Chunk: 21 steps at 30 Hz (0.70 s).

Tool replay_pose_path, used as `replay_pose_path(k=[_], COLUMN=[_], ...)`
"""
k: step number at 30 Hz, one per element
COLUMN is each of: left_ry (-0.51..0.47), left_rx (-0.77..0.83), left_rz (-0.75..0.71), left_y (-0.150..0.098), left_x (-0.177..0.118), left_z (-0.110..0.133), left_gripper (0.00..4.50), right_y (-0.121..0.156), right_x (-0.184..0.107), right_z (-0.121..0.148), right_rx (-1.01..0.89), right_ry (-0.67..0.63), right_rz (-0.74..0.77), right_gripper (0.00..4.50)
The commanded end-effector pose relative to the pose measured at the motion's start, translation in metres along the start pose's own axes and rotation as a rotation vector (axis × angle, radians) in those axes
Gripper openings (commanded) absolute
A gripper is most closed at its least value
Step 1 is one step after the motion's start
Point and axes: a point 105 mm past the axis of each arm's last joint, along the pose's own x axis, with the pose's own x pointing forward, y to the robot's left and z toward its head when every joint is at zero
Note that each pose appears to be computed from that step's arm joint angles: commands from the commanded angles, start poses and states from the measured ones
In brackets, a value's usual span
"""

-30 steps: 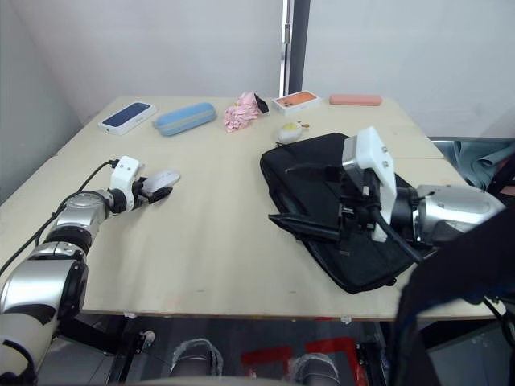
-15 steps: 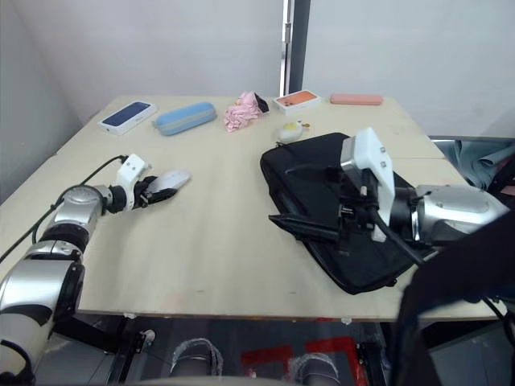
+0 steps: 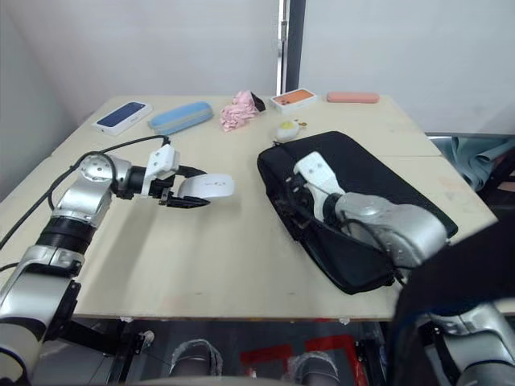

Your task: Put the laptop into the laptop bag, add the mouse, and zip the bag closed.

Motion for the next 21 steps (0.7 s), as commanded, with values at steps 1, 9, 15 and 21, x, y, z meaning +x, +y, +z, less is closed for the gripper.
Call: replay_pose_path(k=[1, 9, 15, 21], left_ry=[0.008, -0.030, -0.050, -0.063], left_rx=[0.037, 0.062, 0.062, 0.063], left_rz=[-0.025, -0.017, -0.010, 0.000], left_y=[-0.003, -0.005, -0.008, -0.009], left_x=[0.013, 0.026, 0.031, 0.036], left_z=[0.004, 0.010, 0.010, 0.009], left_gripper=[2.87, 2.87, 2.87, 2.87], right_y=[-0.014, -0.018, -0.008, -0.009], right_x=[0.009, 0.018, 0.017, 0.011], right_z=[-0.005, -0.010, 0.000, 0.007], right_rx=[-0.129, -0.280, -0.255, -0.230], right_ry=[0.060, 0.106, 0.061, 0.046], right_rz=[-0.126, -0.193, -0.143, -0.114], right_gripper=[4.50, 4.24, 2.28, 0.30])
